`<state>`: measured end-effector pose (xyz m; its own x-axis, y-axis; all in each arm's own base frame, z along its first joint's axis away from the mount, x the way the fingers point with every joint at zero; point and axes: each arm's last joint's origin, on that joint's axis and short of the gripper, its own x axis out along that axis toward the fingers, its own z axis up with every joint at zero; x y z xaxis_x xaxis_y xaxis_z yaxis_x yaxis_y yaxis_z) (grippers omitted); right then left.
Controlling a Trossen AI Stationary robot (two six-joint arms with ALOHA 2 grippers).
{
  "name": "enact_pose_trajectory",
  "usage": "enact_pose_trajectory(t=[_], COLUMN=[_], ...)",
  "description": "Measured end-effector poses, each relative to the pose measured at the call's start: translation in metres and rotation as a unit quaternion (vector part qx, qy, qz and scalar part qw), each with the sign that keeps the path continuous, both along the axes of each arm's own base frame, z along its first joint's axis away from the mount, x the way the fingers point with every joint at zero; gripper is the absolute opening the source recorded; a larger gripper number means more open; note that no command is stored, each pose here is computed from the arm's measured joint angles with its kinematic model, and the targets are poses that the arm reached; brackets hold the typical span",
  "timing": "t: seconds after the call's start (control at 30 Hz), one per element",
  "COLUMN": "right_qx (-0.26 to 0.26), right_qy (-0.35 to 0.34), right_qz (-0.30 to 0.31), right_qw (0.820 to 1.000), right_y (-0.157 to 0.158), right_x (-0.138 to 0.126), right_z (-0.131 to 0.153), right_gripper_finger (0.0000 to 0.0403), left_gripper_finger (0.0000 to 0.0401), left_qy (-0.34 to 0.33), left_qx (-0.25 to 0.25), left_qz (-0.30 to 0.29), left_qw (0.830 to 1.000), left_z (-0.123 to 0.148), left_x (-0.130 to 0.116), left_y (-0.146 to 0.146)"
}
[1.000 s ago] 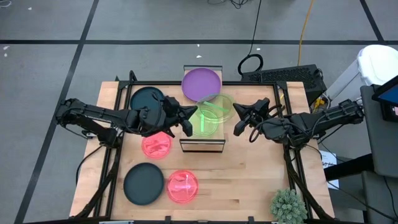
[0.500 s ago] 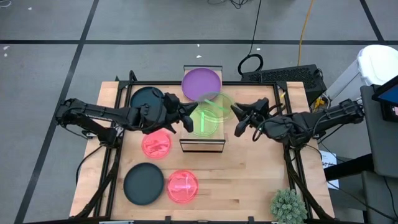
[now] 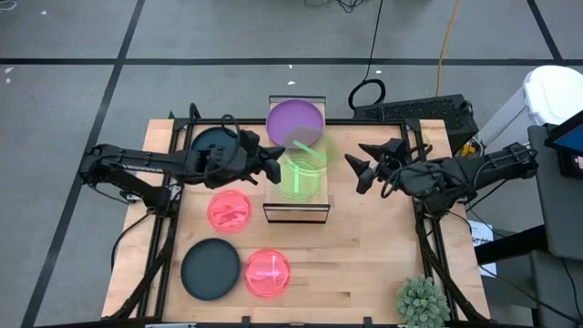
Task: Place and stack plates onto a shelf
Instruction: Stack the green plate on top of the other green plate on the shelf
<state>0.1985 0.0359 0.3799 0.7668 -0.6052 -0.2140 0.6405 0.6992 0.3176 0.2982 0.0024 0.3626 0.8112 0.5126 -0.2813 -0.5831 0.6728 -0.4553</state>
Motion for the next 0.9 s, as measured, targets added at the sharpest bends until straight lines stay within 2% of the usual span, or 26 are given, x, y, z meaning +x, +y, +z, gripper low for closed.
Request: enact_pose_trajectory(t=[0.13,0.3,0.63,0.9], right_qx=[0.009,0.009,0.005,0.007], right_qy=[0.013,0.030,0.038,0.044], right_qz=[0.015,0.017,0.018,0.033], right_qw=[1.000,0.999,0.999,0.998], right_y=[-0.001,-0.001,-0.001,0.000], right_x=[-0.005,-0.006,-0.005,-0.005], right_z=[-0.002,-0.005,-0.006,-0.007], right_gripper_finger=[0.0281,0.0279,0.0277,0.0277], left_gripper_finger=[0.0003,0.0003,0.0003,0.0003], left_qy=[0.015,0.047,0.070,0.069], left_qx=[-0.069,-0.124,-0.173,-0.184], left_qz=[0.003,0.016,-0.006,0.011], left_qw=[0.998,0.991,0.982,0.981], left_z=[-0.007,-0.017,-0.022,-0.023], left_x=[-0.004,-0.009,-0.014,-0.016], left_y=[0.010,0.021,0.043,0.056])
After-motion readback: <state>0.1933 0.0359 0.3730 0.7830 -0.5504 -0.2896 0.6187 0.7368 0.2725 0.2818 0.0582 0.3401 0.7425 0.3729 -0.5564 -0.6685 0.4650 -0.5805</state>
